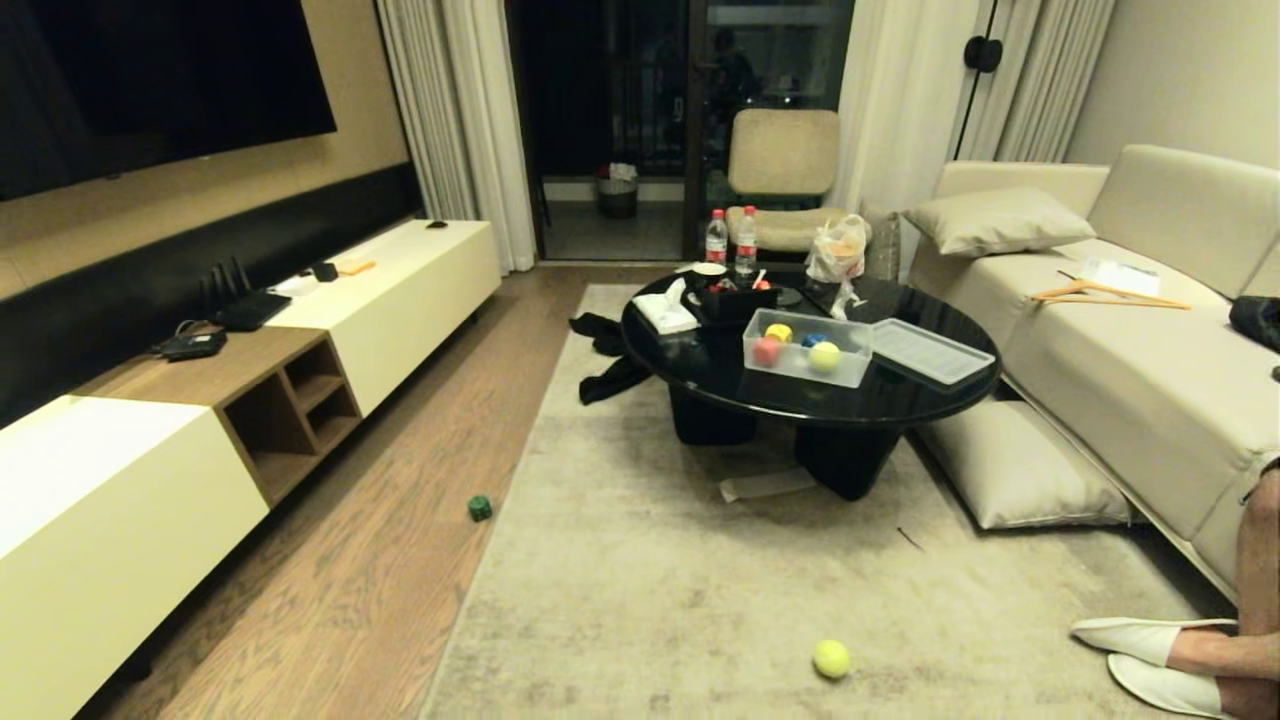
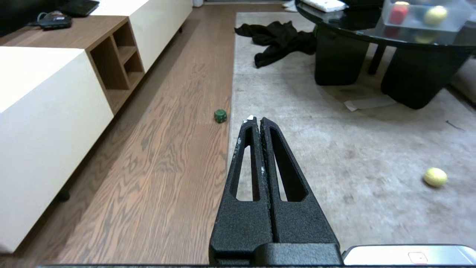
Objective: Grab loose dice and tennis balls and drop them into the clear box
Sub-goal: Find toys out of the box
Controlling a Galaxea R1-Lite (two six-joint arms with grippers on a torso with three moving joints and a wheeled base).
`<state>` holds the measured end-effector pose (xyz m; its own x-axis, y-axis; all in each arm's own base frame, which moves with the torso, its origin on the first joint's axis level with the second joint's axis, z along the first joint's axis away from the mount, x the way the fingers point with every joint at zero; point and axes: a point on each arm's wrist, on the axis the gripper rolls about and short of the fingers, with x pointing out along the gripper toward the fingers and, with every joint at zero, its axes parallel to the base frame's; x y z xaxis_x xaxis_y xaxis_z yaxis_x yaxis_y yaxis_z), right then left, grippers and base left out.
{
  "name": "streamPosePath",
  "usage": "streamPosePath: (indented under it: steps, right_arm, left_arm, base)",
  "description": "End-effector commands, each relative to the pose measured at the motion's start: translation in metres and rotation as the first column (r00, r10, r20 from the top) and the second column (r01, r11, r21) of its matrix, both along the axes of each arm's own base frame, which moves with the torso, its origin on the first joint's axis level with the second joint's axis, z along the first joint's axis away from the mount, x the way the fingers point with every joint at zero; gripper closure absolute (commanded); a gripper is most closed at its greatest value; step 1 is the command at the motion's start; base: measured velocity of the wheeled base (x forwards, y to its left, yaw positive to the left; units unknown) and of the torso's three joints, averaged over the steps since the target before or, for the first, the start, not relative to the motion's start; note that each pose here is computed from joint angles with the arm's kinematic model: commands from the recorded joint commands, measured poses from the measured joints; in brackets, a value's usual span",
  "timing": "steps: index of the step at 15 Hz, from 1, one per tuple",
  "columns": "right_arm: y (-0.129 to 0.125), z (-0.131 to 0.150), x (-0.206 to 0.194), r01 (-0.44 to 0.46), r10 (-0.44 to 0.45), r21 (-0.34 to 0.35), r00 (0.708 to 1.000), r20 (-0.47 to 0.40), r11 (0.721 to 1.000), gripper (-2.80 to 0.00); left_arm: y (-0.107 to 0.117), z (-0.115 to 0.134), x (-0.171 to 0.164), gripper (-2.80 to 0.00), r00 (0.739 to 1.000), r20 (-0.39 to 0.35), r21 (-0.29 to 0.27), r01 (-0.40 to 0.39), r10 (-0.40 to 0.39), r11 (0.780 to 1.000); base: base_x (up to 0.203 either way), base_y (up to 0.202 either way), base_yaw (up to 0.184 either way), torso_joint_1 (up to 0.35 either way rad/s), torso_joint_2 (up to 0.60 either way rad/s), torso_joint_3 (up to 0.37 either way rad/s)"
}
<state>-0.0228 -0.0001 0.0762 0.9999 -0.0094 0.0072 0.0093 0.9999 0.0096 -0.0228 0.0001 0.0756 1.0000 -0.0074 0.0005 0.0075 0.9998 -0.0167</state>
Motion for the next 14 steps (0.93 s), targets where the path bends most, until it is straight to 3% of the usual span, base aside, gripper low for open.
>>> streamPosePath:
  steps: [1,9,14]
  right_arm:
    - [0.0,0.0001,0.0001,0.0,0.0,-0.002,1.0,-0.003,1.0,0.0]
    - [0.0,0.0,0.0,0.0,0.0,-0.003,1.0,-0.004,1.0,0.0]
    - [0.0,0.0,0.0,0.0,0.0,0.0,1.0,-0.004,1.0,0.0]
  left_arm:
    - [0.0,-0.0002,0.0001,0.0,1.0,0.001,-0.002,0.0,0.0,1.0]
    - [0.0,0.0,0.0001,0.0,1.0,0.003,-0.003,-0.001,0.001,1.0]
    - [0.0,0.0001,0.0001,0.0,1.0,0.004,-0.001,-0.001,0.001,1.0]
  base:
    - [-0.231,0.0,0.02,0.004,0.0,-0.001]
    - [-0.191,0.0,0.005,0.003,0.0,0.004]
    - [0.0,0.0,0.0,0.0,0.0,0.0]
